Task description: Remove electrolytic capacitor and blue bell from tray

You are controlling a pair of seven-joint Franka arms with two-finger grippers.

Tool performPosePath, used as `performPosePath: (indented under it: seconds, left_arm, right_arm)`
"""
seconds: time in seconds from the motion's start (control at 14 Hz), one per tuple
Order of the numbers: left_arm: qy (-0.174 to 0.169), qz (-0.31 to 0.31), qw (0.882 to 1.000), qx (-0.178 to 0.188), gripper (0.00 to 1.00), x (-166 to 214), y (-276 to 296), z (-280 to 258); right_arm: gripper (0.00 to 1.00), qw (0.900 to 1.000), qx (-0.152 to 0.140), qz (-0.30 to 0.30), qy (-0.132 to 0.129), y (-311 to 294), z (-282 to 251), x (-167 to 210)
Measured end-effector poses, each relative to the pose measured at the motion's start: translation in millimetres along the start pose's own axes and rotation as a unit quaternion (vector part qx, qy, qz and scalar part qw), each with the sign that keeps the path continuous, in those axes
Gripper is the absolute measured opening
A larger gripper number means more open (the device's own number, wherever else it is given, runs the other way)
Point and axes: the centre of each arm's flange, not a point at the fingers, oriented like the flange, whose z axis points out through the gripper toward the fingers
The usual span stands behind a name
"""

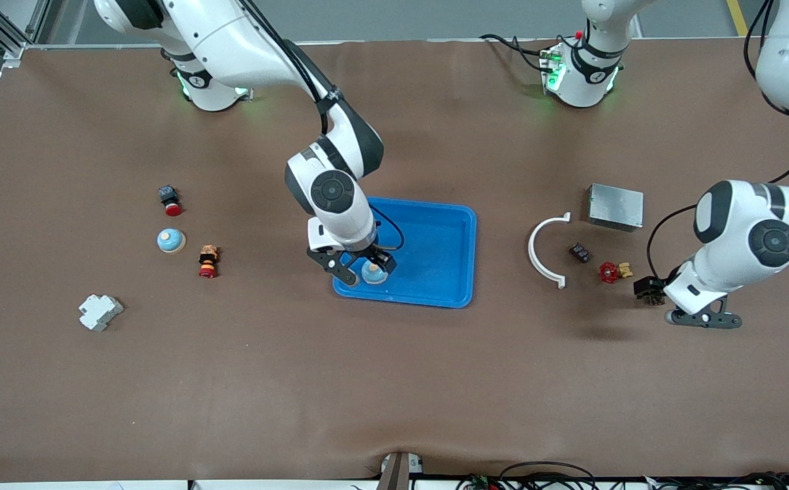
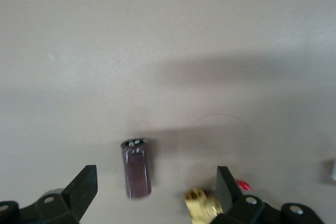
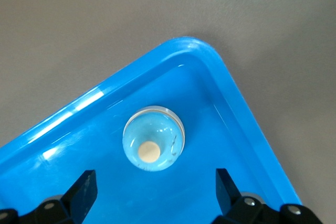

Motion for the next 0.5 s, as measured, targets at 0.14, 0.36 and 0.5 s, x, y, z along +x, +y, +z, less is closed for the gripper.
performPosePath:
  seconds: [0.14, 0.36, 0.5]
  left_arm:
    - [-0.016, 0.004, 1.0, 0.015, 1.0, 7.4, 11.4, -58.3]
    - [-0.042, 0.003, 0.999, 0.03, 1.0, 13.3, 19.9, -128.9]
    - [-0.057, -0.004, 0.998, 0.033, 1.0, 14.6, 16.0, -160.7]
  right_arm:
    - [1.0, 1.0, 0.001, 0.004, 0.003, -0.6, 14.8, -1.4]
    - [1.0, 1.0, 0.0, 0.015, 0.008, -4.4, 29.0, -5.5]
    - [1.0, 1.0, -0.002, 0.017, 0.011, -8.1, 35.8, -7.7]
